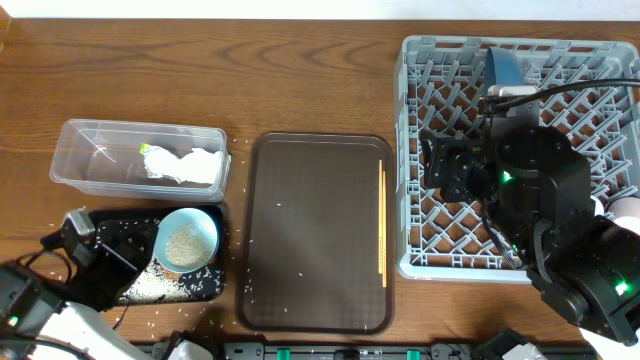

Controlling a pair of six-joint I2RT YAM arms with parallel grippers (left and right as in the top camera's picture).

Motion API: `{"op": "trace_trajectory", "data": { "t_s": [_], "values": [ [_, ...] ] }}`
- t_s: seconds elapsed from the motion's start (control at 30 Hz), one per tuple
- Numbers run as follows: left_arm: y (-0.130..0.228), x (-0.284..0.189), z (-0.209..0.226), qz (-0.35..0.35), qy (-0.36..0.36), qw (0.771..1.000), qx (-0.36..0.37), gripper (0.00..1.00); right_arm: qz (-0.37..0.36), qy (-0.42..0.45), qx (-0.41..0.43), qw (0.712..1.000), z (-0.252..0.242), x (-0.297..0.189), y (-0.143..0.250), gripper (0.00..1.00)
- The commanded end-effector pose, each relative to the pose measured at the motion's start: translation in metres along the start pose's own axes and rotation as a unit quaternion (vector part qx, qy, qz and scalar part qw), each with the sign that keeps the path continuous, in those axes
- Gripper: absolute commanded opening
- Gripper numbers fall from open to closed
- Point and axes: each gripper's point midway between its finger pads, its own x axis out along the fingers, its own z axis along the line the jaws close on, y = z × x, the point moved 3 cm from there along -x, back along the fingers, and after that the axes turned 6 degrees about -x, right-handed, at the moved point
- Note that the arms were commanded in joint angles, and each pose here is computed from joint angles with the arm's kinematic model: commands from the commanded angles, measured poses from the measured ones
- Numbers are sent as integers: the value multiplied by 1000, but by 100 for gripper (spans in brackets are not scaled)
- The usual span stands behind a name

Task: Sort waste into correct bins and load items into the dishwasher rack
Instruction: 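Tilt rice bowl with left gripper to dump rice onto black tray, then keep tilting and shaking bowl over black tray with left gripper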

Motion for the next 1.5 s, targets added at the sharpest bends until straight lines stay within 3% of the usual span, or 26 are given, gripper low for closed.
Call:
{"op": "trace_trajectory", "data": {
  "t_s": [0.0, 0.13, 0.37, 0.63, 0.77, 0.83, 1.27, 1.47],
  "values": [
    [3, 0, -3, 14, -58, 998, -7, 34, -8, 6, -1, 1000, -3, -4, -3, 79],
    [19, 14, -13, 67, -65, 995, 38, 38, -10, 5, 0, 1000, -3, -3, -4, 79],
    [30, 43, -12, 105, -177, 970, 127, 44, -4, 7, -2, 1000, -3, -4, -1, 79],
    [41, 76, -14, 107, -290, 918, 247, 44, 8, 10, -6, 1000, -5, -3, 4, 79],
    [44, 91, -7, 114, -334, 897, 266, 43, 15, 13, -8, 1000, -6, -3, 7, 79],
    [45, 100, -3, 120, -347, 893, 261, 38, 20, 14, -10, 1000, -6, -2, 9, 79],
    [55, 131, 16, 178, -362, 882, 244, 38, 33, 19, -14, 999, -5, 5, 12, 79],
    [59, 136, 25, 196, -376, 874, 238, 28, 45, 22, -17, 999, -4, 11, 16, 79]
  ]
}}
